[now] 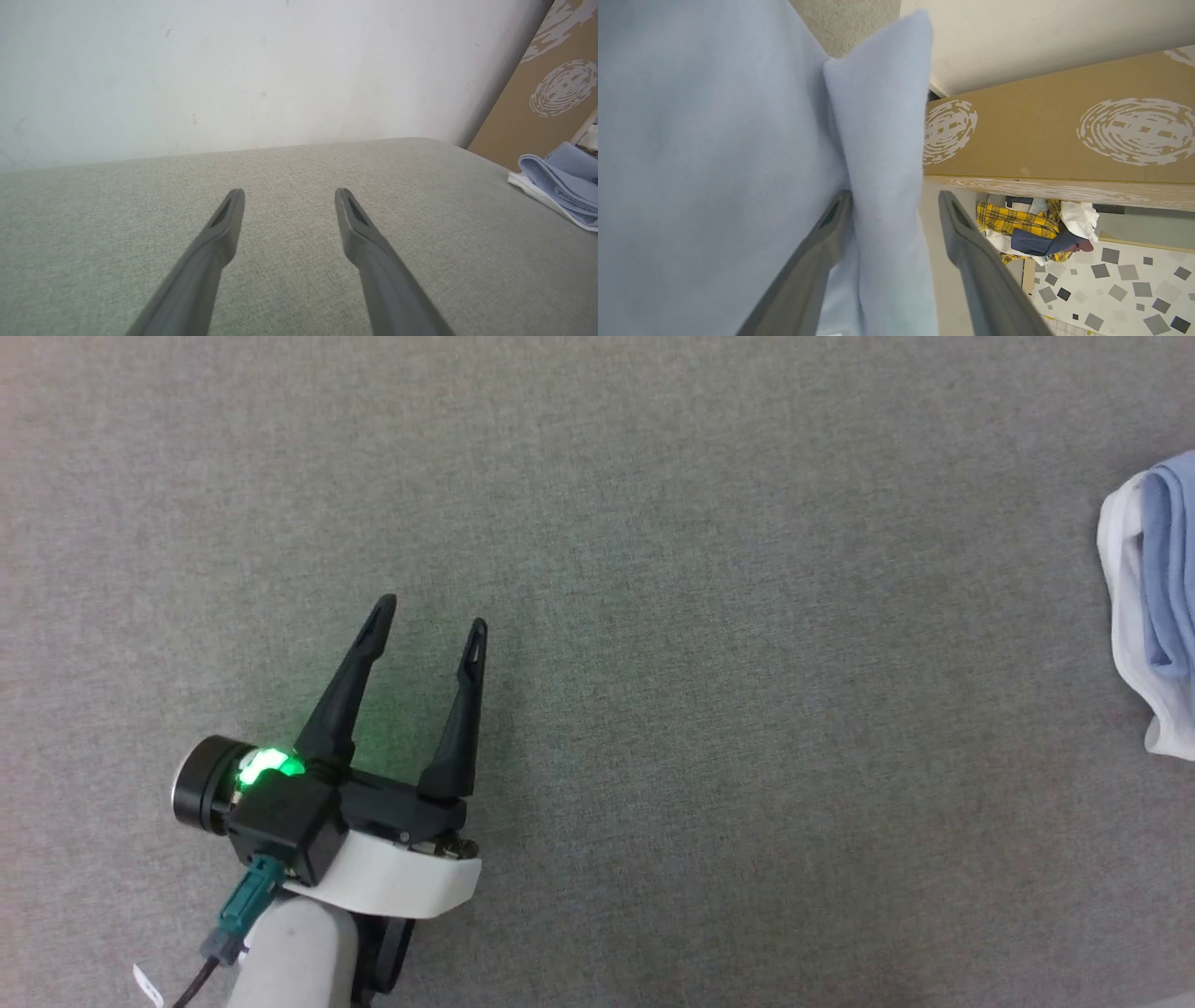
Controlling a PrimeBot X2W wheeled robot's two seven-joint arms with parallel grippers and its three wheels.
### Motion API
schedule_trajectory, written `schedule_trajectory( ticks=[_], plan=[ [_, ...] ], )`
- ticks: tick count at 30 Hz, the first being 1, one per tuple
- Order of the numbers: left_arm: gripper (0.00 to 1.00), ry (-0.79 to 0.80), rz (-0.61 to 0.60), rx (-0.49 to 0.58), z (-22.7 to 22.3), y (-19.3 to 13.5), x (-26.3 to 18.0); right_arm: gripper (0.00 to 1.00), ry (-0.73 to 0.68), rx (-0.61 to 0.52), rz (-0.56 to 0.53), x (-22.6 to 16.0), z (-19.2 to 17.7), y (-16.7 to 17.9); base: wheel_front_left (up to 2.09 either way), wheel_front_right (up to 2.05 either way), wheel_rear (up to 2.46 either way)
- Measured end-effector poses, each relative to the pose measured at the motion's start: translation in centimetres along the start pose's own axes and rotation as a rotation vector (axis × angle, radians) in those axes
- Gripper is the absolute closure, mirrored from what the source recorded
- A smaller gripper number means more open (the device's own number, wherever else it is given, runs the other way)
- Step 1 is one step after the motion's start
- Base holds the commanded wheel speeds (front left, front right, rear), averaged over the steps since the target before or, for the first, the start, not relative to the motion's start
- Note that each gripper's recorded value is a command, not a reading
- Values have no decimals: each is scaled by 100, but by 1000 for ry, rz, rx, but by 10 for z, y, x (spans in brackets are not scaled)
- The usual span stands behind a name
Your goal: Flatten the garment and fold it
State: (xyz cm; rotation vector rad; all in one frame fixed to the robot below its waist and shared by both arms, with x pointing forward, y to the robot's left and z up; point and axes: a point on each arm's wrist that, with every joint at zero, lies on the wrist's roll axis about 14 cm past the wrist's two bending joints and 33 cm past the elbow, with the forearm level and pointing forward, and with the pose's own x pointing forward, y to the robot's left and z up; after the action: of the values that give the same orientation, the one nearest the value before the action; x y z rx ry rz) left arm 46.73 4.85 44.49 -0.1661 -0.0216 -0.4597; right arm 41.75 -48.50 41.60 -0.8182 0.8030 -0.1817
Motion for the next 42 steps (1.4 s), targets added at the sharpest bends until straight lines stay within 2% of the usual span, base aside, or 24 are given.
schedule_trajectory(
  ticks=[7, 14, 21, 26, 32, 37, 42],
  plan=[
    [0, -29, 52, -2, 21, 5, -12, 0, -144, 26, -56, -18, 38, -24, 0, 0, 0],
    [0, -74, 138, 27, 53, 15, -40, 0, -406, 111, -121, -56, 102, -50, 0, 0, 0],
    [0, -139, 253, 84, 88, 32, -73, 0, -724, 240, -172, -115, 170, -68, 0, 0, 0],
    [0, -160, 304, 109, 102, 35, -98, 0, -916, 366, -152, -157, 201, -54, 0, 0, 0],
    [0, -187, 369, 136, 115, 40, -125, 0, -1065, 482, -111, -201, 220, -27, 0, 0, 0],
    [0, -201, 377, 160, 122, 37, -138, 0, -1150, 574, -74, -231, 227, -4, 0, 0, 0],
    [0, -185, 414, 166, 117, 41, -151, 0, -1133, 675, -5, -239, 215, 31, 0, 0, 0]
  ],
)
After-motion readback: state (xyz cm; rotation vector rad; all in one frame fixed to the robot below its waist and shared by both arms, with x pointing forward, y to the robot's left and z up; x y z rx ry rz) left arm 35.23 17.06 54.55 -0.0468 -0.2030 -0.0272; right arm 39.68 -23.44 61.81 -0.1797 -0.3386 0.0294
